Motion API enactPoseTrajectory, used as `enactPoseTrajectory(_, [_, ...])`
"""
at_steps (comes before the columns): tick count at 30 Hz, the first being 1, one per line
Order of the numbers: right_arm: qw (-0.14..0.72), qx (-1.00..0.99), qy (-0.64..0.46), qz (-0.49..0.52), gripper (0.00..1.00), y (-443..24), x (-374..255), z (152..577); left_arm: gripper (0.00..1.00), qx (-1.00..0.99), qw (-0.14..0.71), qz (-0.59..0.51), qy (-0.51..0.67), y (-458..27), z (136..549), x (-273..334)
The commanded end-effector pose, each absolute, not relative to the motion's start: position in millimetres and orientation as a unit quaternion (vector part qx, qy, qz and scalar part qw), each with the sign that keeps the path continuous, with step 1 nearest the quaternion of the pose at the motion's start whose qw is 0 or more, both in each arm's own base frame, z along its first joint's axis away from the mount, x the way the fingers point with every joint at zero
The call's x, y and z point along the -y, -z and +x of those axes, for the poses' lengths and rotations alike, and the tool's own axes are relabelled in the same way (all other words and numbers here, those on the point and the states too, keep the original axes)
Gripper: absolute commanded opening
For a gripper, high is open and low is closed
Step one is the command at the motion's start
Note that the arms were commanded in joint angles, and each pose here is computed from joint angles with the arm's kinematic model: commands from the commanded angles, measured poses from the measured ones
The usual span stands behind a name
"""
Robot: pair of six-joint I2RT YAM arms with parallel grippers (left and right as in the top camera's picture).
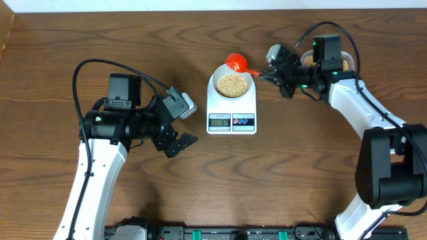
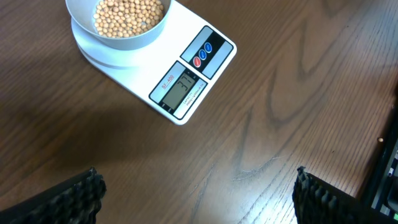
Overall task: Scoop item into bowl and weigh 50g on scale
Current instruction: 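Carry the empty red scoop right back to the soybean tub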
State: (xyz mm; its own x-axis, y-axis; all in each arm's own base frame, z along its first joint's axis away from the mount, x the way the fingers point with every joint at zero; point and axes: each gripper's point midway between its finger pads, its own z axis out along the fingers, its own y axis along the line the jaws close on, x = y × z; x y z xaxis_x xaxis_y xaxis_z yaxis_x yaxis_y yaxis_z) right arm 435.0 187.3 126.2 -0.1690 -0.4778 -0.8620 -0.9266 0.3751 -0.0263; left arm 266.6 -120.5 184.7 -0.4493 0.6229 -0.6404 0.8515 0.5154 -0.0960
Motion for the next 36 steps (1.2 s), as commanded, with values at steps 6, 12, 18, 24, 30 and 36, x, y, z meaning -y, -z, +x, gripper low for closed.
enactPoseTrajectory(6, [0.436,-0.710,-0.188,-0.520,0.01,-147,-192,438,0.99,-0.818,0.291,0.454,0.201,-196,269,120])
enactPoseTrajectory(12, [0.431,-0.702,-0.160,-0.543,0.01,-151,-193,432,0.98,-0.818,0.291,0.454,0.201,-196,269,120])
enactPoseTrajectory(18, [0.481,-0.718,-0.103,-0.493,0.01,-205,-168,443,0.99,-0.818,0.291,0.454,0.201,-196,269,120])
enactPoseTrajectory(24, [0.478,-0.827,0.033,-0.295,0.01,-239,-59,455,0.99,-0.818,0.291,0.454,0.201,-196,269,120])
enactPoseTrajectory(30, [0.378,-0.899,0.037,-0.217,0.01,-187,0,436,0.99,-0.818,0.291,0.454,0.201,-196,269,120])
enactPoseTrajectory(36, [0.342,-0.921,0.037,-0.183,0.01,-154,30,440,0.99,-0.818,0.291,0.454,0.201,-196,269,120])
